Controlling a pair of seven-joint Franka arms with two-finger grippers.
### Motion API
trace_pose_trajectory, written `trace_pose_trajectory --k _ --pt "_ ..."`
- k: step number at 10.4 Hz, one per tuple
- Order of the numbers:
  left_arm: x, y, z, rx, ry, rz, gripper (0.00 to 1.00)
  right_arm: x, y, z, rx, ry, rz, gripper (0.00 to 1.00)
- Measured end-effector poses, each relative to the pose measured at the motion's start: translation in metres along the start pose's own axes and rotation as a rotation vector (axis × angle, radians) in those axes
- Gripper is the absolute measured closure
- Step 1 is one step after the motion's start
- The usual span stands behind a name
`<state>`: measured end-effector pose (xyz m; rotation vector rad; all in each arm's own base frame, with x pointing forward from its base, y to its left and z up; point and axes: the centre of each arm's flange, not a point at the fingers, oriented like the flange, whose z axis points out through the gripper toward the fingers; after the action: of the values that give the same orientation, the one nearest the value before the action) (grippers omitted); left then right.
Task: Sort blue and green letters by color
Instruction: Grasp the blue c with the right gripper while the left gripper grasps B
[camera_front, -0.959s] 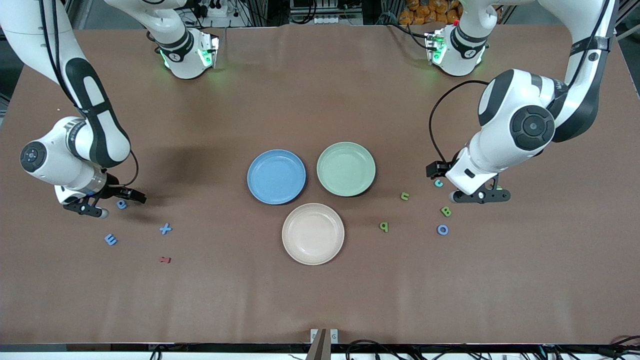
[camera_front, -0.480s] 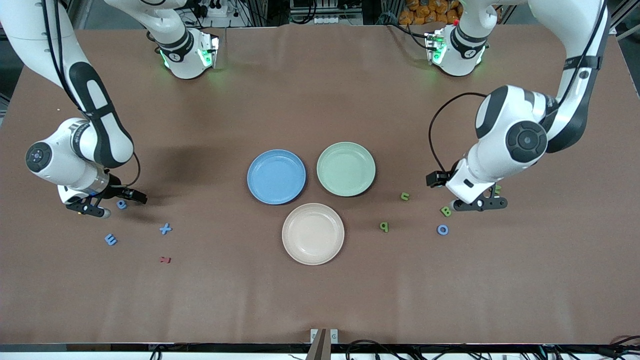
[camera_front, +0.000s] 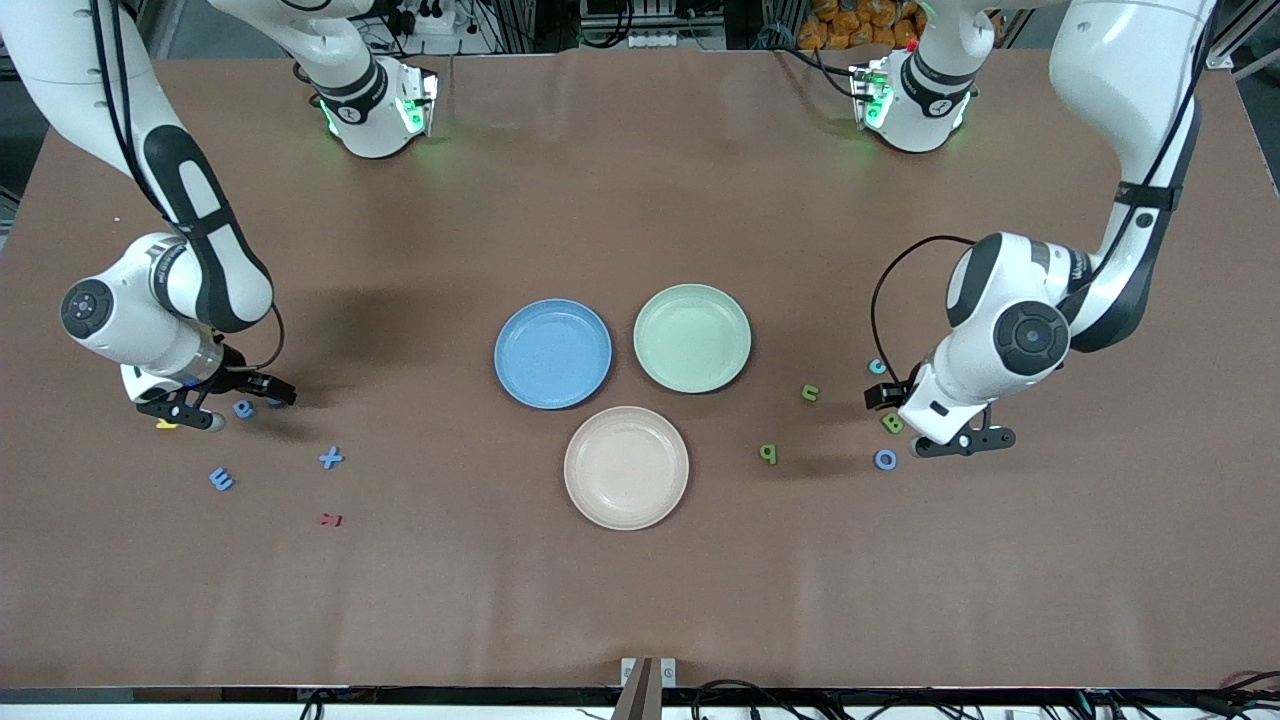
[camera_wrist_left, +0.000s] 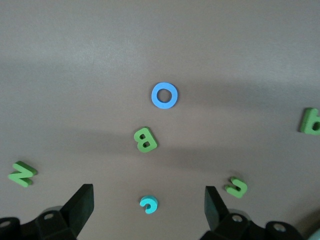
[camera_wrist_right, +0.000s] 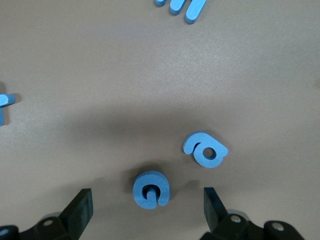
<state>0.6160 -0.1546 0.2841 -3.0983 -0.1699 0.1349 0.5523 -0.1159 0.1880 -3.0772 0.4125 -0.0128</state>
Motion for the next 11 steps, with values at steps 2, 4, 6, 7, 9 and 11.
trace_pose_trajectory --k 2,4,6,7,9,11 --pt "0.007 -0.003 0.021 -0.009 0.008 -0.051 0.06 0.000 0.000 0.000 -0.002 0.008 0.000 0.06" --pt "0.015 -0.014 0.037 -0.025 0.016 -0.136 0.13 -0.001 0.001 0.001 -0.003 0.016 0.001 0.15" --pt "0.015 -0.012 0.049 -0.013 0.016 -0.209 0.14 -0.005 0.002 0.005 -0.008 0.027 0.002 0.14" --pt "0.014 -0.010 0.056 0.007 0.018 -0.240 0.15 -0.007 0.003 0.007 -0.009 0.025 0.003 0.14" --pt "0.012 -0.004 0.069 0.018 0.012 -0.267 0.19 -0.009 0.003 0.008 -0.009 0.020 0.003 0.14" --pt "0.011 0.000 0.085 0.014 0.001 -0.269 0.23 -0.010 0.003 0.009 -0.010 0.019 0.004 0.17"
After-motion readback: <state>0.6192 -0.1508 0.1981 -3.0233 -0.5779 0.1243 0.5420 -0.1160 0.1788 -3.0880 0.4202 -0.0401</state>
